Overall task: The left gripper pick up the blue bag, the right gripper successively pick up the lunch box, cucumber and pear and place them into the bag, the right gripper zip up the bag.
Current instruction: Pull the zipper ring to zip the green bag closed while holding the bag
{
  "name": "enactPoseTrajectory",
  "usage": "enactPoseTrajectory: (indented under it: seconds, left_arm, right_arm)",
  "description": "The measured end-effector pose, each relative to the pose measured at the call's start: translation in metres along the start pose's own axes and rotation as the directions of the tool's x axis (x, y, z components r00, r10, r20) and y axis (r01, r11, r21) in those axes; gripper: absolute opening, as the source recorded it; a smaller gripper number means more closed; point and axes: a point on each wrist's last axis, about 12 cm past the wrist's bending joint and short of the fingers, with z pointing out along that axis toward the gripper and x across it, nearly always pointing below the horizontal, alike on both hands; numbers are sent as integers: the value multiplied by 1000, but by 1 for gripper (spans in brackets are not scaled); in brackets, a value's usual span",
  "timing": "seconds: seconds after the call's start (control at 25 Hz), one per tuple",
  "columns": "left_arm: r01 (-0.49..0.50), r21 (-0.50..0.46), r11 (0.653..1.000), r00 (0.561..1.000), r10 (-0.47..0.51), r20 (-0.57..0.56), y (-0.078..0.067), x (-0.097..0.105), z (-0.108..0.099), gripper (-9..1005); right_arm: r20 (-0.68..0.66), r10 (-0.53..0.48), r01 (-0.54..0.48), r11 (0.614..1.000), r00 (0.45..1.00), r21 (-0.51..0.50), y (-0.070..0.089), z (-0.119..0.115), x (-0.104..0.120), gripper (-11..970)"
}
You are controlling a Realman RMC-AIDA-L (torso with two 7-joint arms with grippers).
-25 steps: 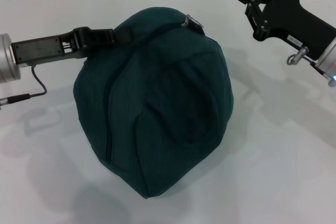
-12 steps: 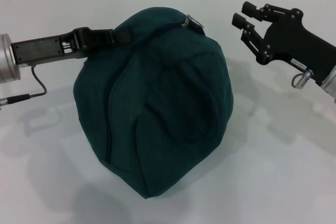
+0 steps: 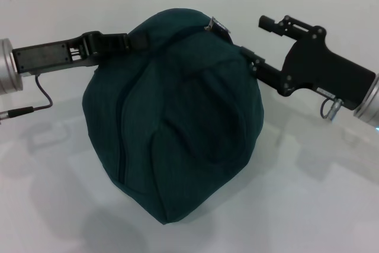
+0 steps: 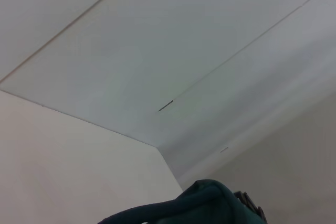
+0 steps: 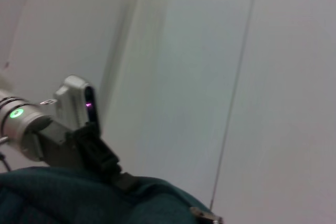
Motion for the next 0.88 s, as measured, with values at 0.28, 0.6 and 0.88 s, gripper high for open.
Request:
enactPoseTrajectory:
  seconds: [0.28,0.6,0.88]
  left_arm:
    - [3,0,1000,1000,-3,0,0,1,0,49]
    - [9,-1,1000,1000,-9,2,1,2,0,48]
    - [10,4,1000,1000,-10,2,0,3,2,48]
  right_arm:
    - [9,-43,43,999,999,-22,3,4,-2,564]
    - [17,-62,62,998,998,-10,-1,7,-5,554]
    - [-2,-68,68,998,998,0,-3,10,-4,553]
